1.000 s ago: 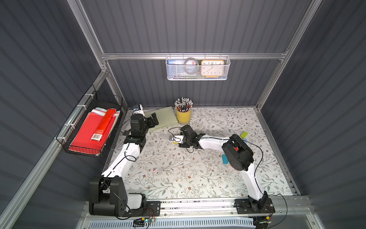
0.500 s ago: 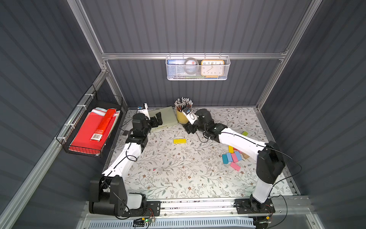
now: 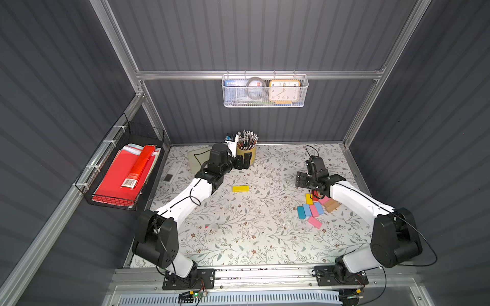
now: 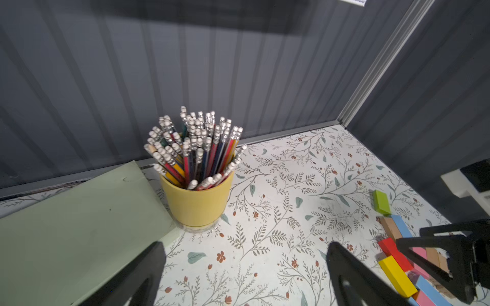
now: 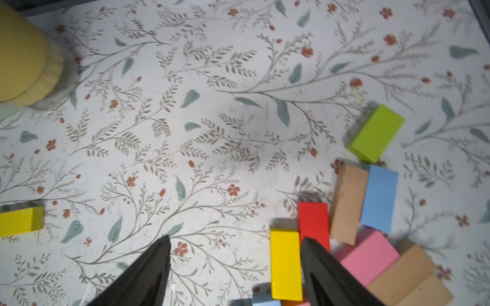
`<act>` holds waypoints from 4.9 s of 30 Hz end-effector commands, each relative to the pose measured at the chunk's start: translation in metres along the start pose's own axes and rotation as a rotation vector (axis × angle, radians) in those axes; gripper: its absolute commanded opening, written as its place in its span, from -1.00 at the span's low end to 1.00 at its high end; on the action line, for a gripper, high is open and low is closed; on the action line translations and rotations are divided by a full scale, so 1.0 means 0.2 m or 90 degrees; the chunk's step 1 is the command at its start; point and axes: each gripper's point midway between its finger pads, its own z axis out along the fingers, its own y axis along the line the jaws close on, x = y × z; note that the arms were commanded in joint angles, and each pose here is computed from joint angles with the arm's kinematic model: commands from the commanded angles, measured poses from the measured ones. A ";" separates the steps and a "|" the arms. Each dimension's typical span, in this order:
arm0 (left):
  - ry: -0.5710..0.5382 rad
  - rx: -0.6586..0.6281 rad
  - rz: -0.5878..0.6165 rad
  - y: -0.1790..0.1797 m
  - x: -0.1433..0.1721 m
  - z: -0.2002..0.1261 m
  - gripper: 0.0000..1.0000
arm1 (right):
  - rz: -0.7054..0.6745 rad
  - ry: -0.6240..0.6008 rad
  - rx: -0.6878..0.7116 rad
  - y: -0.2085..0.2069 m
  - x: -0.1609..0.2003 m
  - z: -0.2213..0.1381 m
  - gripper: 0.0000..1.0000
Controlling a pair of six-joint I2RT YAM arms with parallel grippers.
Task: Assemble the number 8 with building blocks
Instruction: Pick up the building block from the center of the board, then assemble the building block at the center of the board.
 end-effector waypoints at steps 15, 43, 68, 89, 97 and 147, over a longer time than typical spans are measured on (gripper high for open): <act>0.079 0.032 0.086 -0.10 0.19 -0.02 0.98 | 0.033 0.146 0.129 -0.26 0.40 0.18 0.17; 0.091 0.006 0.096 -0.05 0.29 -0.05 0.99 | 0.034 0.176 0.095 -0.18 0.43 0.29 -0.39; -0.012 -0.235 -0.063 0.50 0.11 -0.35 0.99 | -0.029 0.154 -0.171 1.30 0.55 0.01 -0.62; -0.104 -0.328 -0.086 0.58 0.00 -0.59 0.99 | -0.114 0.196 -0.141 1.62 0.82 0.20 -0.53; -0.106 -0.329 -0.086 0.58 0.00 -0.59 0.99 | -0.126 0.203 -0.130 1.63 0.86 0.25 -0.25; -0.097 -0.327 -0.082 0.58 0.02 -0.58 0.99 | -0.100 0.211 -0.118 1.61 0.84 0.40 -0.10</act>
